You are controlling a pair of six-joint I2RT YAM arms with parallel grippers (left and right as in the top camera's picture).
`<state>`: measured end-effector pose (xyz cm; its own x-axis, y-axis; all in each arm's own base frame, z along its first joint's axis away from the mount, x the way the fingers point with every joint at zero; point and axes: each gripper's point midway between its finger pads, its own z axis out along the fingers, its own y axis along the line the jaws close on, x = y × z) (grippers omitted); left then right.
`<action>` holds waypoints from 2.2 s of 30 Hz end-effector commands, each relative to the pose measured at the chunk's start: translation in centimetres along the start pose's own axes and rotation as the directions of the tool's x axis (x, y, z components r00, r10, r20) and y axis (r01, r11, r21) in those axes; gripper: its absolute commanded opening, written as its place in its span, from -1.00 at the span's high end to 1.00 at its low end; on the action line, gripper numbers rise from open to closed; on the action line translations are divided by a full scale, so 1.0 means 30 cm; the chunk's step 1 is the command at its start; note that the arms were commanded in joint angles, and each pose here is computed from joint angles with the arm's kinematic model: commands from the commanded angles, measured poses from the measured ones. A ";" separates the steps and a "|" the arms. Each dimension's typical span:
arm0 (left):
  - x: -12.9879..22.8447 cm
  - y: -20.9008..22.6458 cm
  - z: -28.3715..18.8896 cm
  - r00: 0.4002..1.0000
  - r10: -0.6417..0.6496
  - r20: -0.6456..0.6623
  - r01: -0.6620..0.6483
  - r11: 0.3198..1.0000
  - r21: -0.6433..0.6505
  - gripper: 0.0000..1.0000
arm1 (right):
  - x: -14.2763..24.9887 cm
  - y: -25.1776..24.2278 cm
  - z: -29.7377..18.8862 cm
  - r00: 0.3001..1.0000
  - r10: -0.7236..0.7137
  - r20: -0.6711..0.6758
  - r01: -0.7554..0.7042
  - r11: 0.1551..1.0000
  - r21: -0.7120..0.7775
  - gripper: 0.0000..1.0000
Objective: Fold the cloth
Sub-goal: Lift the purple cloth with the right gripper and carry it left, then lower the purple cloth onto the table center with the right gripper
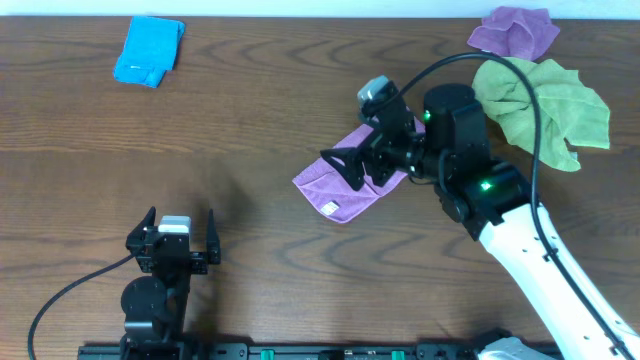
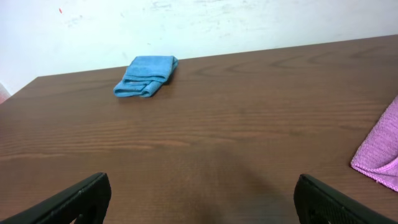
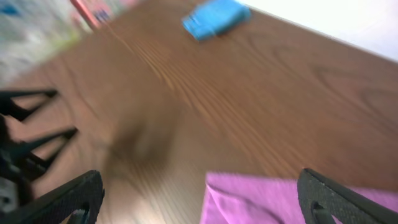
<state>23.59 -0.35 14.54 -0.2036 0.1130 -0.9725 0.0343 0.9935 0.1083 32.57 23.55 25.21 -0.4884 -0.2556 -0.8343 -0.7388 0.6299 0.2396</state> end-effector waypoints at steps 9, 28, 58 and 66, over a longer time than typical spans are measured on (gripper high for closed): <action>0.049 0.008 0.010 0.999 -0.016 -0.034 0.016 1.000 -0.019 -0.90 | 0.382 -0.189 0.092 0.898 0.120 -0.424 -0.031 0.977 0.210 -0.86; 0.049 0.008 0.010 0.999 -0.016 -0.034 0.016 1.000 -0.019 -0.90 | 0.695 -0.336 0.293 0.763 0.054 -0.645 0.074 0.983 0.169 -0.33; 0.049 0.008 0.010 0.999 -0.016 -0.034 0.016 1.000 -0.019 -0.90 | 0.131 -0.227 0.522 0.947 -0.205 -0.246 0.241 0.963 0.124 0.98; 0.049 0.008 0.010 0.999 -0.016 -0.034 0.016 1.000 -0.019 -0.90 | 0.250 -0.059 0.564 0.908 -0.284 -0.308 0.260 0.959 -0.115 0.26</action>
<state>23.59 -0.35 14.55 -0.2032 0.1130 -0.9726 0.0342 0.9935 0.1083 39.54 31.70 10.93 -0.4154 -0.6031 -0.6810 -0.8449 0.5332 0.0432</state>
